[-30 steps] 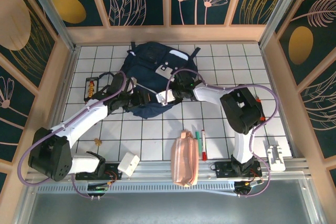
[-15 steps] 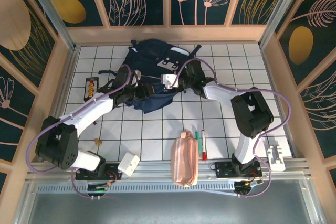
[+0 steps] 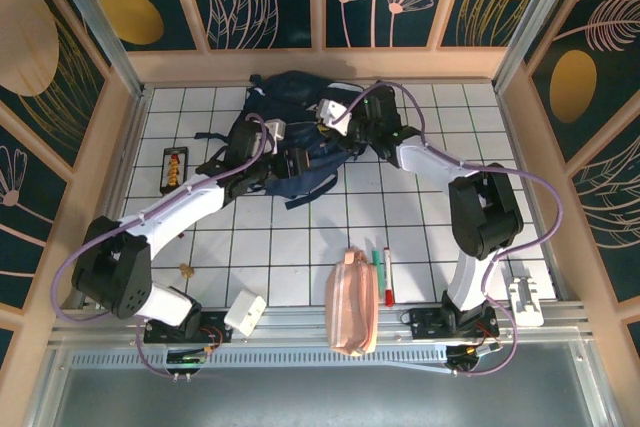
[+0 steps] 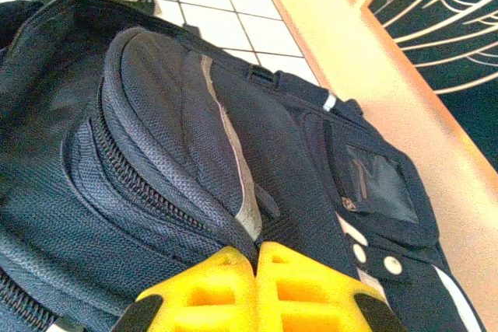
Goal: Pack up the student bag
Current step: Unzip the student bag at the top-center of the table.
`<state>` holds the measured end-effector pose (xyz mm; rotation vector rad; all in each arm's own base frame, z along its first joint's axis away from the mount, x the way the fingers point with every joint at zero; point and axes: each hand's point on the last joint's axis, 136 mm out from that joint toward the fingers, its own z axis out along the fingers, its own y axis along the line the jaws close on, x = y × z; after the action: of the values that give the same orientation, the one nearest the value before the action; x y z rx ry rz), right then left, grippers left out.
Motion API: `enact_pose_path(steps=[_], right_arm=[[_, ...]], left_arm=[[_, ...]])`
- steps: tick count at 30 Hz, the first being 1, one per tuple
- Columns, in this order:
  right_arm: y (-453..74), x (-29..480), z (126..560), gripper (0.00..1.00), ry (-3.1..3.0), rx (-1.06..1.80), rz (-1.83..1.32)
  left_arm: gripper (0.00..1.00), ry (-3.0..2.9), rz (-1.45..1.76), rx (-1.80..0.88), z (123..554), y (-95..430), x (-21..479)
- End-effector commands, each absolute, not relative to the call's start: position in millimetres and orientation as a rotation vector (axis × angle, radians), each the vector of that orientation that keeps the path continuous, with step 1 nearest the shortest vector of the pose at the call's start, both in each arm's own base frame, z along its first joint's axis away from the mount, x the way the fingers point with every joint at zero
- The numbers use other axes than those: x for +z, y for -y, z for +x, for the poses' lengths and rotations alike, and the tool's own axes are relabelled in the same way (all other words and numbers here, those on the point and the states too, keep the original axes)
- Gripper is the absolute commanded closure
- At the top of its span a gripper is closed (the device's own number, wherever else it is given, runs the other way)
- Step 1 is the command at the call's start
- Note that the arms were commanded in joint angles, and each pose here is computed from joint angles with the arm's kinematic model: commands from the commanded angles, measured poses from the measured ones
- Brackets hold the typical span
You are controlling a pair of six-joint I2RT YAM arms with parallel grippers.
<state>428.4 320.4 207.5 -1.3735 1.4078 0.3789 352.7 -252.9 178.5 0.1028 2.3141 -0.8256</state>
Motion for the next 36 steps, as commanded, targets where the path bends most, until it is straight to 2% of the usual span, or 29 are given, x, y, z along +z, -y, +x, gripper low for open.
enact_pose_path(steps=[1, 4, 6, 13, 18, 22, 28, 34, 36], right_arm=[[-332.4, 259.8, 439.1, 1.00, -1.340, 0.414, -1.246], [-332.3, 249.1, 442.3, 1.00, -1.407, 0.440, -1.214], [-332.2, 248.8, 444.4, 1.00, -1.459, 0.480, -1.155], [-344.8, 259.3, 442.8, 1.00, -1.625, 0.665, -0.931], [-355.2, 269.8, 435.8, 1.00, -1.658, 0.857, -0.831], [-361.1, 268.7, 432.4, 1.00, -1.659, 0.854, -0.863], [-383.0, 261.7, 419.4, 1.00, -1.661, 0.829, -0.933], [-385.0, 258.9, 412.3, 1.00, -1.630, 0.828, -0.965], [-387.2, 258.6, 406.4, 1.00, -1.617, 0.829, -0.996]], left_arm=[[0.46, -2.105, 0.347, -0.772, 346.7, 267.2, 224.7], [0.45, -2.050, 0.464, -0.601, 343.5, 267.8, 221.2], [0.45, -2.041, 0.464, -0.608, 345.3, 270.7, 213.0], [0.47, -2.040, 0.251, -0.528, 371.8, 257.3, 210.6], [0.47, -2.070, 0.209, -0.705, 362.7, 273.7, 189.3], [0.45, -2.097, 0.126, -0.702, 364.9, 268.3, 176.9], [0.49, -2.218, 0.043, -0.699, 375.4, 276.5, 152.0], [0.49, -2.347, -0.050, -0.514, 374.5, 253.1, 106.0], [0.50, -2.329, -0.080, -0.441, 383.1, 245.5, 110.2]])
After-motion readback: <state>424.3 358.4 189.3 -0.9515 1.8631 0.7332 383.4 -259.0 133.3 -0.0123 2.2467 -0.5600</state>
